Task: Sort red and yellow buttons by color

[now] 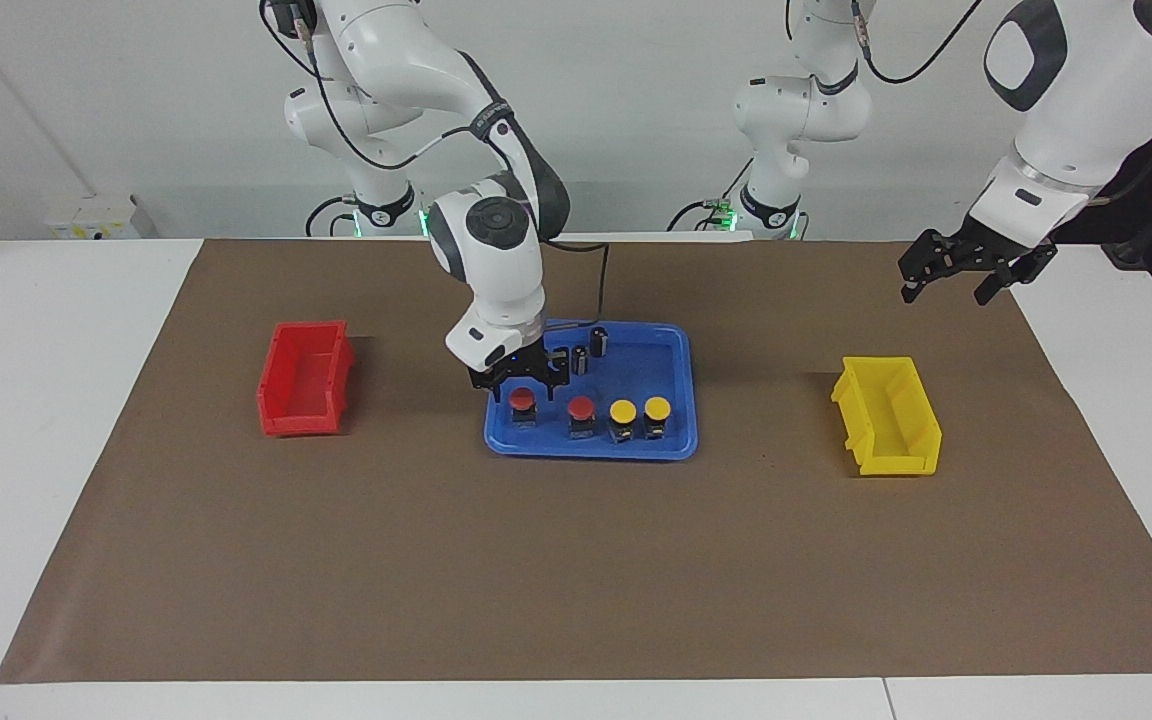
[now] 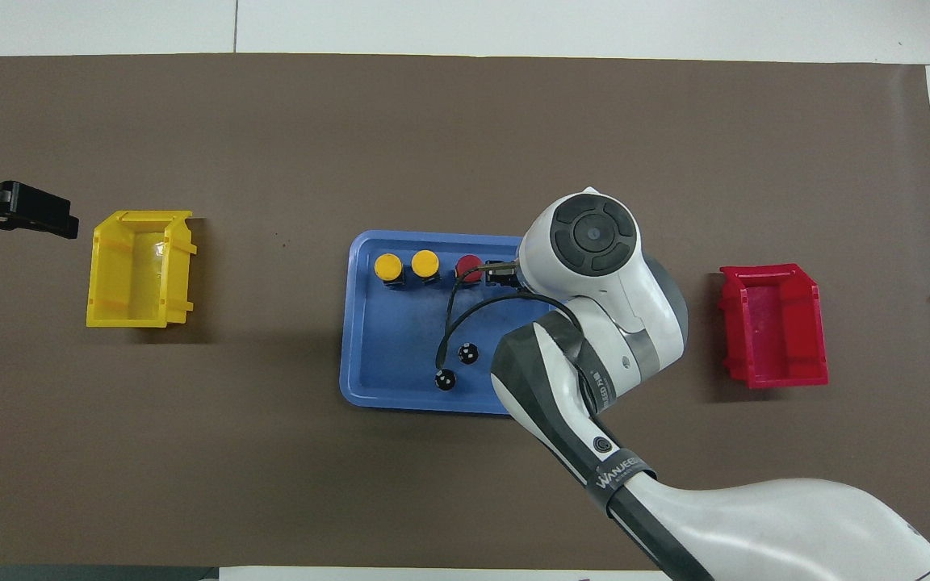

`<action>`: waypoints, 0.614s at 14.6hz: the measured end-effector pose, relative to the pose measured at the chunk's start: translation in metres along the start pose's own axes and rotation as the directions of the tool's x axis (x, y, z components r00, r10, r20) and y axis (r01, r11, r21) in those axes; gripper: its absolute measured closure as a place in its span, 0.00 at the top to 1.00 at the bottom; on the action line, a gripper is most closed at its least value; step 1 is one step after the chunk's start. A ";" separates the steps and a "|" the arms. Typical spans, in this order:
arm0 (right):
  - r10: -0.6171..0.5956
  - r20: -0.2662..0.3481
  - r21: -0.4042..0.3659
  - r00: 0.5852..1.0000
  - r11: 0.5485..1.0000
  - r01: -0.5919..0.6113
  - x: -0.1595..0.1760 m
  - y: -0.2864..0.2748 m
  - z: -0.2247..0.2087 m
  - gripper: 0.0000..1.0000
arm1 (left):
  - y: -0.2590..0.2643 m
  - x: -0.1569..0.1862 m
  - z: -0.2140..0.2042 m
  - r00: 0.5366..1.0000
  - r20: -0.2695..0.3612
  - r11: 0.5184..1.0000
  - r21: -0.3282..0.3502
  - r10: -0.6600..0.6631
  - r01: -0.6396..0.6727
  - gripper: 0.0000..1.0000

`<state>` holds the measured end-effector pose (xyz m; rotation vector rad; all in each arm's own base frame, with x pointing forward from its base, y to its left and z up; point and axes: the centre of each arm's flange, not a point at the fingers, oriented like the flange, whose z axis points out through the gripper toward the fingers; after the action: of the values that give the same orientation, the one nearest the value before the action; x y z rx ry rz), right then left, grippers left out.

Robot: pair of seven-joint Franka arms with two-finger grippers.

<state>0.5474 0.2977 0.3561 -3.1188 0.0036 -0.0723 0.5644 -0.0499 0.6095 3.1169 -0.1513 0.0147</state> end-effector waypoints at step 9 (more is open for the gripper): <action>-0.005 -0.016 0.004 1.000 1.000 0.005 -0.001 0.001 0.008 0.41 | 0.121 0.021 0.040 0.997 -0.065 0.999 -0.011 -0.052 0.052 1.00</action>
<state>0.5463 0.2972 0.3477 -3.1138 -0.0037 -0.0976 0.5734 -0.1730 0.5724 3.1054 -0.0688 0.1141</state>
